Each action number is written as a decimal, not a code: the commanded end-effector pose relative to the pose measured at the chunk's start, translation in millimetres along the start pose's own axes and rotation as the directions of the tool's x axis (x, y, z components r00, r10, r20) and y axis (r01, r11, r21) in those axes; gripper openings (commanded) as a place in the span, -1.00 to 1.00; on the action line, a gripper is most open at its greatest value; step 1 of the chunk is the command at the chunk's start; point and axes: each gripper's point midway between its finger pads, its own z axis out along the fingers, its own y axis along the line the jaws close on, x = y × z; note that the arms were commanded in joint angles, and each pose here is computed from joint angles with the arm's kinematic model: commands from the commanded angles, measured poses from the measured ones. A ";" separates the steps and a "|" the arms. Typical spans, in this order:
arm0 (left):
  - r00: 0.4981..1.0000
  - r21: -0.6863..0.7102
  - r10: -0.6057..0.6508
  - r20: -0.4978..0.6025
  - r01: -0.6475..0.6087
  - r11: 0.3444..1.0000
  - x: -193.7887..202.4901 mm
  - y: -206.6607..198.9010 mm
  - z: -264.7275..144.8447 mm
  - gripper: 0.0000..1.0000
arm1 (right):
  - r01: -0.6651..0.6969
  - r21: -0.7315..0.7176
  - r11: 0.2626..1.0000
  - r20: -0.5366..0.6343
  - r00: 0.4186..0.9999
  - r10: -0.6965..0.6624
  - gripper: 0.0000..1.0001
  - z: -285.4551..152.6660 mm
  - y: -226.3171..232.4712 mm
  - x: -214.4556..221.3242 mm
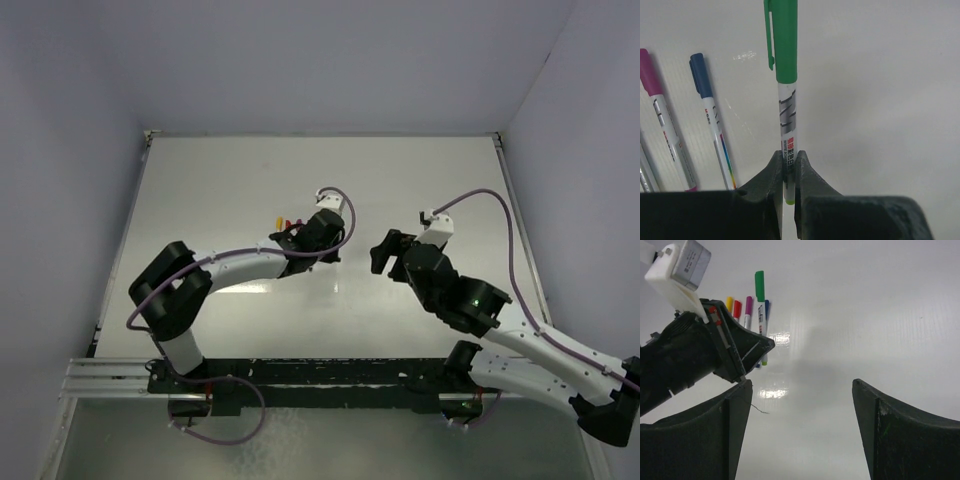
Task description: Insert the pens into the pen caps
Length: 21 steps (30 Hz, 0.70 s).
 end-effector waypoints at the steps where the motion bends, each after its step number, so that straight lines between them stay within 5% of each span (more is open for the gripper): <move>1: 0.999 -0.114 -0.023 -0.037 0.019 0.993 -5.6 16.1 16.2 -0.81 | -0.063 0.040 0.997 0.038 0.997 0.061 0.65 -3.4 -10.0 -5.9; 14: 0.992 -0.195 -0.040 -0.119 0.016 0.981 10.0 32.4 51.8 -0.77 | -0.060 0.132 0.989 -0.009 0.998 0.061 0.65 -3.6 -34.5 16.5; 21: 0.985 -0.211 -0.058 -0.162 0.022 0.977 24.1 35.5 58.1 -0.52 | -0.065 0.128 0.990 -0.011 0.998 0.067 0.65 -2.5 -33.6 18.4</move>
